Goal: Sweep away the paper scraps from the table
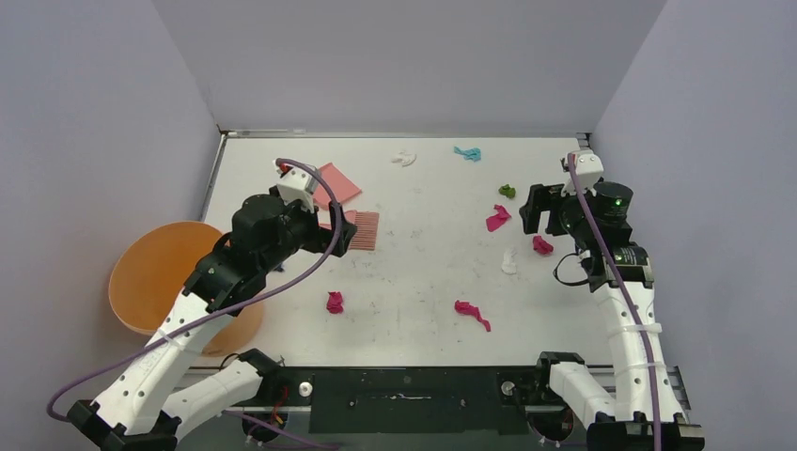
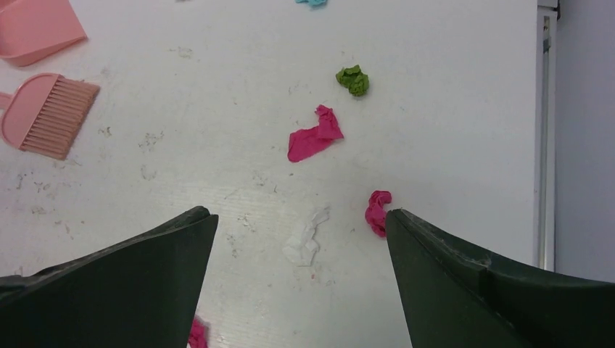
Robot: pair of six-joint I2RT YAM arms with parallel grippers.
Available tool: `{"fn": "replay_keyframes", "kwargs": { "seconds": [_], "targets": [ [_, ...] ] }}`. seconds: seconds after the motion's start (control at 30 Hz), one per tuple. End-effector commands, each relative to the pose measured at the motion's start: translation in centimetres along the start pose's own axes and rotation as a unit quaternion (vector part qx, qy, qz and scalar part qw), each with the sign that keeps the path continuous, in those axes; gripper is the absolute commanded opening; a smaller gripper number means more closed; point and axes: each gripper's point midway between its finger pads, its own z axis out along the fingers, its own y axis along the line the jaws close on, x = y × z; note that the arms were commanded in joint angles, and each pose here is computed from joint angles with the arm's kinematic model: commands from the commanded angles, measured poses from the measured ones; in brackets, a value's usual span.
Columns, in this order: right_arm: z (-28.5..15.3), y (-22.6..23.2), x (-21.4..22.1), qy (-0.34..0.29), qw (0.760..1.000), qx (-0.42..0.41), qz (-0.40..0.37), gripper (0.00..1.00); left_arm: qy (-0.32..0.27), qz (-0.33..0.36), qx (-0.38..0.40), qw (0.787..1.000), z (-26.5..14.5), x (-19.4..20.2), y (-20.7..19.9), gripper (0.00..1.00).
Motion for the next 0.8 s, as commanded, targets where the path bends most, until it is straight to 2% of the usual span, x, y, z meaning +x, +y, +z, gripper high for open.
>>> {"fn": "replay_keyframes", "kwargs": {
  "seconds": [0.0, 0.13, 0.3, 0.6, 0.77],
  "targets": [
    [0.4, -0.2, -0.3, -0.03, 0.999, 0.011, 0.036, 0.9, -0.026, -0.004, -0.052, 0.998, 0.9, -0.8, 1.8, 0.97],
    [1.4, 2.8, 2.8, 0.004, 0.995, -0.096, -0.03, 0.9, -0.02, -0.011, -0.107, 0.994, 1.5, -0.2, 3.7, 0.96],
    [2.2, 5.6, 6.4, 0.039, 0.979, -0.201, -0.012, 0.9, -0.006, -0.019, -0.115, 0.993, 2.5, 1.1, 4.1, 0.91],
    [0.9, 7.1, 7.1, -0.003, 0.967, -0.254, 0.015, 0.9, 0.011, -0.048, -0.115, 0.992, 6.1, 2.2, 3.8, 0.89],
    [0.8, 5.1, 7.3, -0.036, 0.977, -0.2, 0.062, 0.9, 0.015, -0.068, -0.151, 0.986, 8.3, 1.9, 4.6, 0.86]
  ]
}}
